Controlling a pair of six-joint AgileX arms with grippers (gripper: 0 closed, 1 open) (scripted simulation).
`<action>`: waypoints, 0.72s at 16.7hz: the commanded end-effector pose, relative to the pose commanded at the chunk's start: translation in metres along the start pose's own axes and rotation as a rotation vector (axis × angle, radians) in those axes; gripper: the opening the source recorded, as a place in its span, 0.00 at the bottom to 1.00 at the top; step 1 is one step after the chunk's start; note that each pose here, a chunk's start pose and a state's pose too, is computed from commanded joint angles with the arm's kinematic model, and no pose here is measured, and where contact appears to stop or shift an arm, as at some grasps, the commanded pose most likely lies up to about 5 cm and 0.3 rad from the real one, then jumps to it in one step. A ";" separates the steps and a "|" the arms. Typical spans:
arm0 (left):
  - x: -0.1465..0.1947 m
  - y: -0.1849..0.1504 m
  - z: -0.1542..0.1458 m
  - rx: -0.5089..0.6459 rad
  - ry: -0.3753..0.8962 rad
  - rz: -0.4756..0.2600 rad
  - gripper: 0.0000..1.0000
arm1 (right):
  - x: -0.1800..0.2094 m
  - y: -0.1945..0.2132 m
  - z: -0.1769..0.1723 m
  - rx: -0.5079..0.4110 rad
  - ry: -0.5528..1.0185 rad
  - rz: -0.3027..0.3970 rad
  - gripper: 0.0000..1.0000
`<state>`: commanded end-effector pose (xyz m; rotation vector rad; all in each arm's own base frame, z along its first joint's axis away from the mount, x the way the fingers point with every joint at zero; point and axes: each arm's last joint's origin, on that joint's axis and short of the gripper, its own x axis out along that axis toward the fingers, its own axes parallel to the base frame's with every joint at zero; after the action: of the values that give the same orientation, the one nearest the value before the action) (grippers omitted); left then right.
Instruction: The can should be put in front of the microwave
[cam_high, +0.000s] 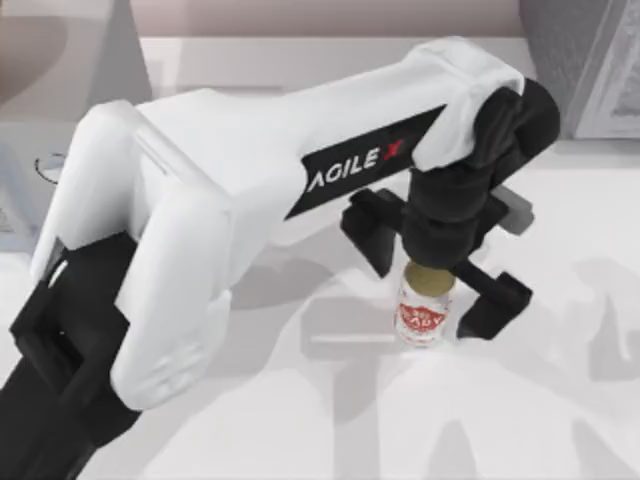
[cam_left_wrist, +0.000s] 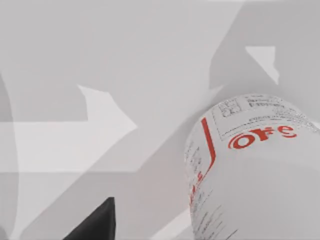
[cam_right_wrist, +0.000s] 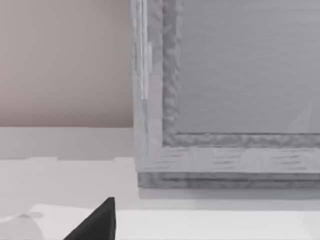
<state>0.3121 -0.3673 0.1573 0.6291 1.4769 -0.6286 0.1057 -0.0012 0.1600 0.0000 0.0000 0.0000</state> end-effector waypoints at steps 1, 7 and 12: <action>0.000 0.000 0.000 0.000 0.000 0.000 0.92 | 0.000 0.000 0.000 0.000 0.000 0.000 1.00; 0.000 0.000 0.000 0.000 0.000 0.000 0.47 | 0.000 0.000 0.000 0.000 0.000 0.000 1.00; 0.000 0.000 0.000 0.000 0.000 0.000 0.10 | 0.000 0.000 0.000 0.000 0.000 0.000 1.00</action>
<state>0.3121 -0.3673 0.1573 0.6291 1.4769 -0.6286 0.1057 -0.0012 0.1600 0.0000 0.0000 0.0000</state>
